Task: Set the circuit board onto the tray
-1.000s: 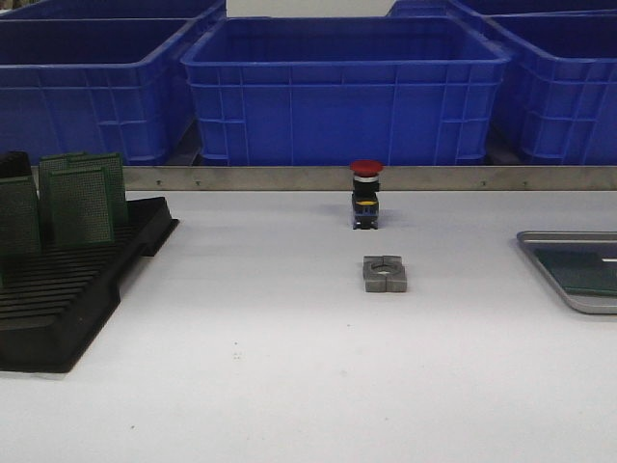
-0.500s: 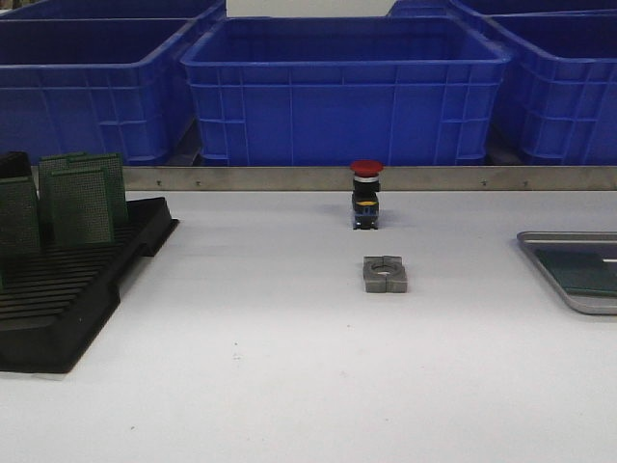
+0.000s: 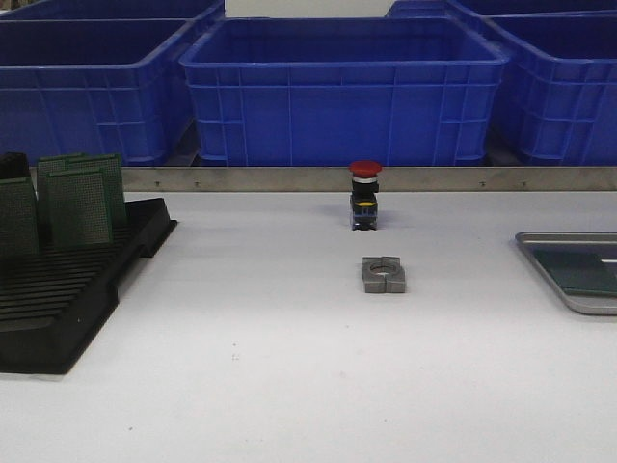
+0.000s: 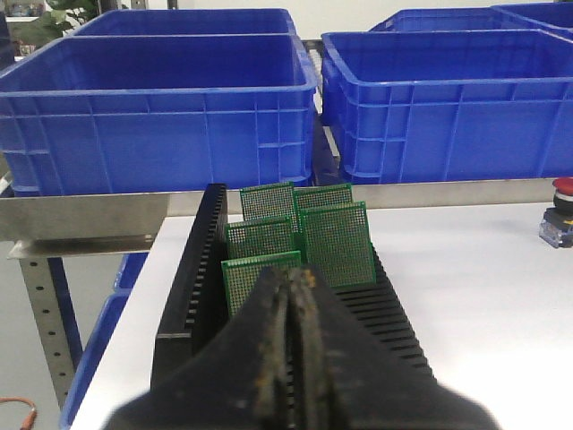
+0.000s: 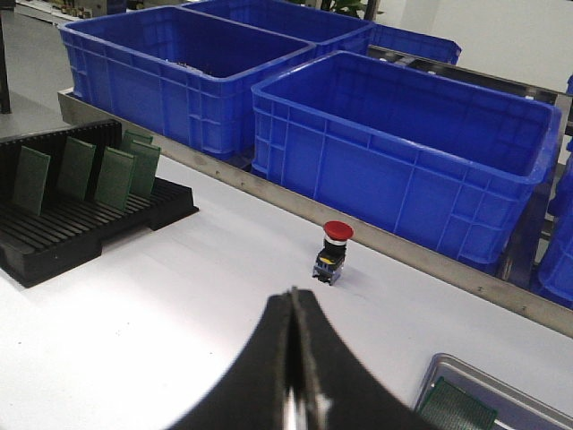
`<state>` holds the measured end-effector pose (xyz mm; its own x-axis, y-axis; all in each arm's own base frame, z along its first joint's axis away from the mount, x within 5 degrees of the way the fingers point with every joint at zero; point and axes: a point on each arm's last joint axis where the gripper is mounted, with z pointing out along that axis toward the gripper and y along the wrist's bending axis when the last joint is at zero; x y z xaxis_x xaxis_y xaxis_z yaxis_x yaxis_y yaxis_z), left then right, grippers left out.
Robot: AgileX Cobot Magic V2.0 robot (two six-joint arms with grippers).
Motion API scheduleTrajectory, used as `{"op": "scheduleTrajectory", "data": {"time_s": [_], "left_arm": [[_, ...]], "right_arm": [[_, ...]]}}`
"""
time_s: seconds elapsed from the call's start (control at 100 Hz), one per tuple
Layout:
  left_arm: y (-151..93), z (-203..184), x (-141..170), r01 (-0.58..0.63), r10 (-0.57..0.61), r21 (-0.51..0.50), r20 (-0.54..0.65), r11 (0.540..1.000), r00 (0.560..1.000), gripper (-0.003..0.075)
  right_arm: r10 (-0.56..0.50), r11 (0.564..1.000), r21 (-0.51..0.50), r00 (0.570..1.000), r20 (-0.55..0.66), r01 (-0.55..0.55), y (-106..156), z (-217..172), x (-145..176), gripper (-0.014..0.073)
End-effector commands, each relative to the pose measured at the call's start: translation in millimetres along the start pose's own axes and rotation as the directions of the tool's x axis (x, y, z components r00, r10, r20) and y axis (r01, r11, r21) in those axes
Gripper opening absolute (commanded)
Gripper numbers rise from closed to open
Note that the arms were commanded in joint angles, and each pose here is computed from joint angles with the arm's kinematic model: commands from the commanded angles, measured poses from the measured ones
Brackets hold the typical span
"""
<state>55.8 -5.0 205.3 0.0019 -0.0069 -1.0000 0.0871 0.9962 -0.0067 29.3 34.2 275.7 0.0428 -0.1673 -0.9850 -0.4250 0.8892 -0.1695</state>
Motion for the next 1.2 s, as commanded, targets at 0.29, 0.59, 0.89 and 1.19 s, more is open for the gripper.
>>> {"op": "scheduleTrajectory", "data": {"time_s": [0.29,0.59,0.89,1.19], "left_arm": [[1.2,-0.5,8.1,0.032,-0.031,-0.016,0.058,0.999,0.998,-0.0020],[1.2,-0.4,8.1,0.032,-0.031,-0.016,0.057,0.999,0.998,-0.0020],[1.2,-0.4,8.1,0.032,-0.031,-0.016,0.057,0.999,0.998,-0.0020],[1.2,-0.4,8.1,0.032,-0.031,-0.016,0.057,0.999,0.998,-0.0020]], "right_arm": [[0.014,0.999,0.032,0.999,0.049,-0.015,-4.1,-0.4,-10.4,-0.0061],[0.014,0.999,0.032,0.999,0.049,-0.015,-4.1,-0.4,-10.4,-0.0061],[0.014,0.999,0.032,0.999,0.049,-0.015,-4.1,-0.4,-10.4,-0.0061],[0.014,0.999,0.032,0.999,0.049,-0.015,-4.1,-0.4,-10.4,-0.0061]]}}
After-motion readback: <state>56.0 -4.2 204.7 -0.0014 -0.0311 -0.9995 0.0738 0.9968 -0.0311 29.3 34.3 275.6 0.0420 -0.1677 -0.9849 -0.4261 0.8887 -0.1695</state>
